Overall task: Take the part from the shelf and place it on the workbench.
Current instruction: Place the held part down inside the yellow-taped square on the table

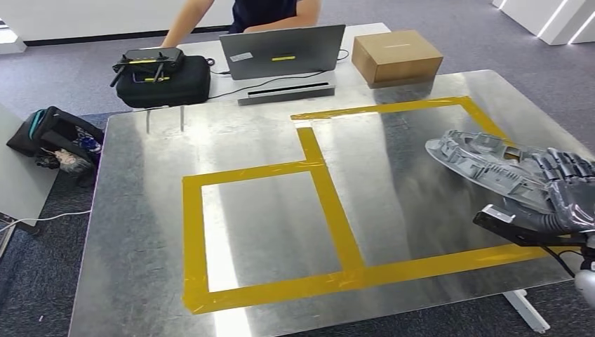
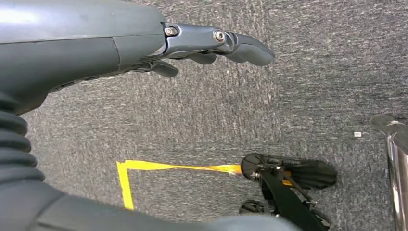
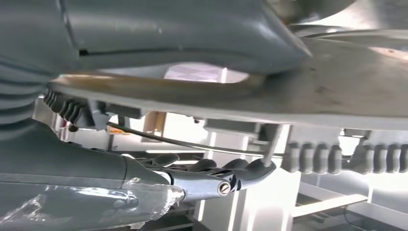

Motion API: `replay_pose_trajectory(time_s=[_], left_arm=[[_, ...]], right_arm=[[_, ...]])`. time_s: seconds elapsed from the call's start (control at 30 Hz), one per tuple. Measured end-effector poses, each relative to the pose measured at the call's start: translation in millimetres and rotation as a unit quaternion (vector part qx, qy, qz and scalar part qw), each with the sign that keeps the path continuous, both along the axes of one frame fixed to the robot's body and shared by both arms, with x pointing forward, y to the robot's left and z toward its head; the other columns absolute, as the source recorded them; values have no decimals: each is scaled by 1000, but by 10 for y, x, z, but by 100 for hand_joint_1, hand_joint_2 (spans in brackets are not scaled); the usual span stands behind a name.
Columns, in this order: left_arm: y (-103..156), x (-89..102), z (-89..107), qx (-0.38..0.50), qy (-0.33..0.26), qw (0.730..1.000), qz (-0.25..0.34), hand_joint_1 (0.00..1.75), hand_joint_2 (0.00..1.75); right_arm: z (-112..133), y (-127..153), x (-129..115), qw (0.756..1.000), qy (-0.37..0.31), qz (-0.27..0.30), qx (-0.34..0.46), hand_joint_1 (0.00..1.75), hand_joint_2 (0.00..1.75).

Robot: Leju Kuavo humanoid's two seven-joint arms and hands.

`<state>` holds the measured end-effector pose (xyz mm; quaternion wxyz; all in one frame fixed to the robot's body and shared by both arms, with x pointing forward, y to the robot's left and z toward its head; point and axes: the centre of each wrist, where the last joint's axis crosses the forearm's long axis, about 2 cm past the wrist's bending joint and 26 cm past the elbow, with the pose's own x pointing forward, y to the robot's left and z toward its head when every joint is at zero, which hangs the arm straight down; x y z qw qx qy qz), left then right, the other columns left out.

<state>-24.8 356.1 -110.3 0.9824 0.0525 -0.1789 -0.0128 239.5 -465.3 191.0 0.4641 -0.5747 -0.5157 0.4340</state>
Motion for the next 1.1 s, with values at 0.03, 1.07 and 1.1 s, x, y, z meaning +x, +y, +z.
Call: replay_pose_trajectory(time_s=[0.03, 1.07, 1.1], left_arm=[[2, 0, 0, 0, 0, 1000, 0, 0, 0], [41, 3, 5, -10, -1, 1000, -9, 0, 0], [42, 3, 5, -10, -1, 1000, -8, 0, 0]], right_arm=[[-3, 5, 1, 1000, 1, 2, 0, 0, 0], [-12, 105, 58, 999, 14, 47, -7, 0, 0], [-14, 107, 58, 999, 15, 48, -7, 0, 0]])
